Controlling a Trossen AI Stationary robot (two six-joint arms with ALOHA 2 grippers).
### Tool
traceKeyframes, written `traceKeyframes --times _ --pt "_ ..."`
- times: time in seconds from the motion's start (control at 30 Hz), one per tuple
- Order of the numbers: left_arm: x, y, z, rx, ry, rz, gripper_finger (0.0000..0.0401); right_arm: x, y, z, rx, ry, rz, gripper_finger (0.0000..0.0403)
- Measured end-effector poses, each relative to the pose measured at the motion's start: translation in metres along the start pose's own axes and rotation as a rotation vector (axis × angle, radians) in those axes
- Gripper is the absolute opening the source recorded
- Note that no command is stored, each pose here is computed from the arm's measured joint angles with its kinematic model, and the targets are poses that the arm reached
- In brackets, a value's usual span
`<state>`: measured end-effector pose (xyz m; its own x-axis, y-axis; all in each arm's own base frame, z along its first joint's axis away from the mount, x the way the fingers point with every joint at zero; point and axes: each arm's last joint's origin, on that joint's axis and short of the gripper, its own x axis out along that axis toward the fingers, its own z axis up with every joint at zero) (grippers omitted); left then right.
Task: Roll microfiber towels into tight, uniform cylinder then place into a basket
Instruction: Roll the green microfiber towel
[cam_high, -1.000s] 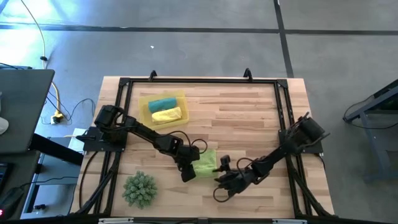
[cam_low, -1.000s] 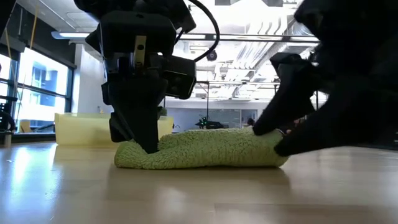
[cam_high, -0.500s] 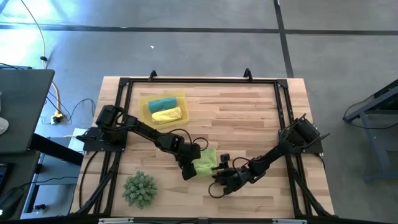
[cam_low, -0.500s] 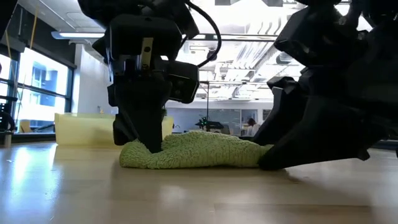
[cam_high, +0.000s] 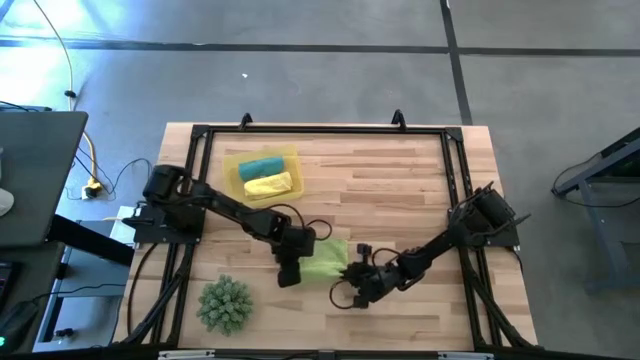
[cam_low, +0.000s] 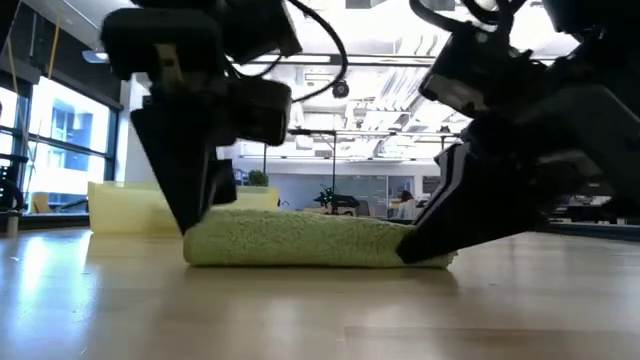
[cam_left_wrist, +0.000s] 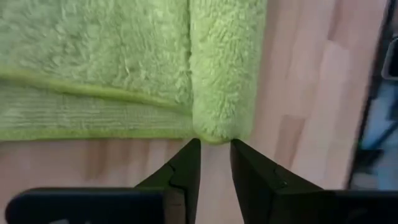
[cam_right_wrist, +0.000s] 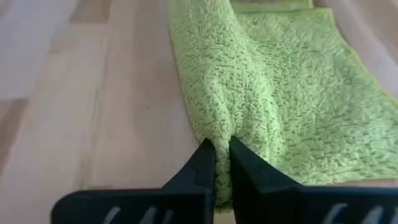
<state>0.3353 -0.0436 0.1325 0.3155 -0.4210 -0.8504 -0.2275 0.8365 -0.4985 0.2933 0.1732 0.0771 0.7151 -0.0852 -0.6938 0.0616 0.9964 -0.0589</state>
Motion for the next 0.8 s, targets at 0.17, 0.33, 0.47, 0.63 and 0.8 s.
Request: traceKeyframes --times 0.17,0.33,0.47,0.63,0.8 --pt "-0.009 -0.016 -0.011 0.124 -0.048 0.153 0.0078 -0.001 -0.006 0.008 0.112 0.019 0.078 0.0003" --pt "-0.010 -0.045 -0.024 0.350 -0.135 0.266 0.0078 -0.002 -0.020 0.022 0.253 0.092 0.244 0.0002" --pt "-0.006 -0.065 -0.038 0.495 -0.214 0.430 0.0078 0.003 -0.034 0.028 0.407 0.169 0.346 0.0001" --pt "0.007 -0.086 -0.052 0.635 -0.287 0.514 0.0078 0.009 -0.049 0.033 0.543 0.238 0.422 0.0001" --pt "0.025 -0.097 -0.057 0.770 -0.323 0.507 0.0087 0.013 -0.062 0.037 0.623 0.279 0.475 0.0001"
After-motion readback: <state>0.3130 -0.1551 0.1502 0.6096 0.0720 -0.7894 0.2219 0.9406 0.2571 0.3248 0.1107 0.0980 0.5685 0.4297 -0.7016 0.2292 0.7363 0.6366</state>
